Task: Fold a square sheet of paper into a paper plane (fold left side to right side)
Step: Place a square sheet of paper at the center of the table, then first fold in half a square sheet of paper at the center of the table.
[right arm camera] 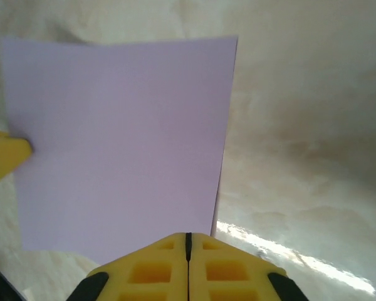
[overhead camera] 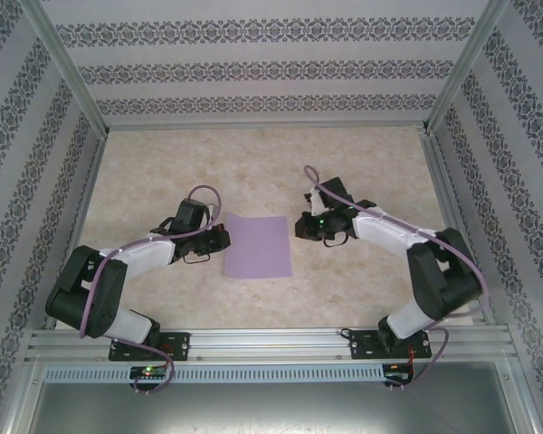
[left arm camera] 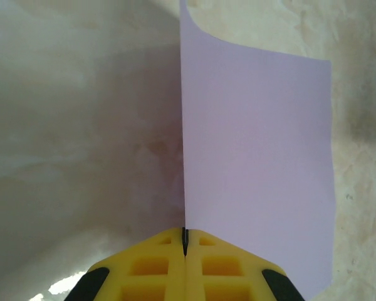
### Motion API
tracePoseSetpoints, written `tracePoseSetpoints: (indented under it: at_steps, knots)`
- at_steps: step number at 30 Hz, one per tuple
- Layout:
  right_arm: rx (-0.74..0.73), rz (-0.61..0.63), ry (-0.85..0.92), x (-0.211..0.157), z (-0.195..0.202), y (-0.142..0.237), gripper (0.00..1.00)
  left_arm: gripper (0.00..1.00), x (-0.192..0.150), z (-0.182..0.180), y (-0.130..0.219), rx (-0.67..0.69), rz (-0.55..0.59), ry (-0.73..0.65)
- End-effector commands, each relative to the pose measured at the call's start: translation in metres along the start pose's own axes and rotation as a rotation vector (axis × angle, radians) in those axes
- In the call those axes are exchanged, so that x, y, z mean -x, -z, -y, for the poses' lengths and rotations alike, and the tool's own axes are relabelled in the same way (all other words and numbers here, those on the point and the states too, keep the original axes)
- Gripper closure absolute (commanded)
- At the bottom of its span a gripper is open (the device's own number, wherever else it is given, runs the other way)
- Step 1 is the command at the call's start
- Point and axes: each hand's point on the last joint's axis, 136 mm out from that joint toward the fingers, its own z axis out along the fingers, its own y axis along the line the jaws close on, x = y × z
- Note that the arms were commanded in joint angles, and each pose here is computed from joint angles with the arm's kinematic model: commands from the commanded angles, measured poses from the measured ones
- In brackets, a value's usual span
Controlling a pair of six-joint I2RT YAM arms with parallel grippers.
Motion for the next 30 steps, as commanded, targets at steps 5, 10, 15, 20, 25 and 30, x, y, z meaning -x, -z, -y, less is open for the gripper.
tracePoseSetpoints:
  at_steps: [5,10,15,20,25,30]
  knots:
    - [0.017,-0.052,-0.012,0.005,-0.014,-0.039,1.00,1.00,0.002,0.001,0.009,0.032,0.005,-0.035]
    - [-0.025,-0.116,-0.019,-0.003,-0.005,-0.057,1.00,1.00,0.006,0.013,0.010,-0.012,-0.002,-0.021]
    - [-0.087,-0.161,-0.014,-0.012,0.008,-0.063,1.00,0.97,0.012,0.031,0.016,-0.073,-0.006,-0.024]
    - [-0.116,-0.190,-0.017,-0.021,0.016,-0.069,1.00,0.72,0.020,0.057,0.022,-0.177,-0.003,-0.009]
    - [-0.115,-0.188,-0.017,-0.022,0.018,-0.070,1.00,0.55,0.025,0.084,0.023,-0.267,-0.012,-0.002]
    - [-0.057,-0.157,-0.010,-0.017,0.007,-0.070,1.00,0.47,0.026,0.106,0.012,-0.337,-0.028,0.007]
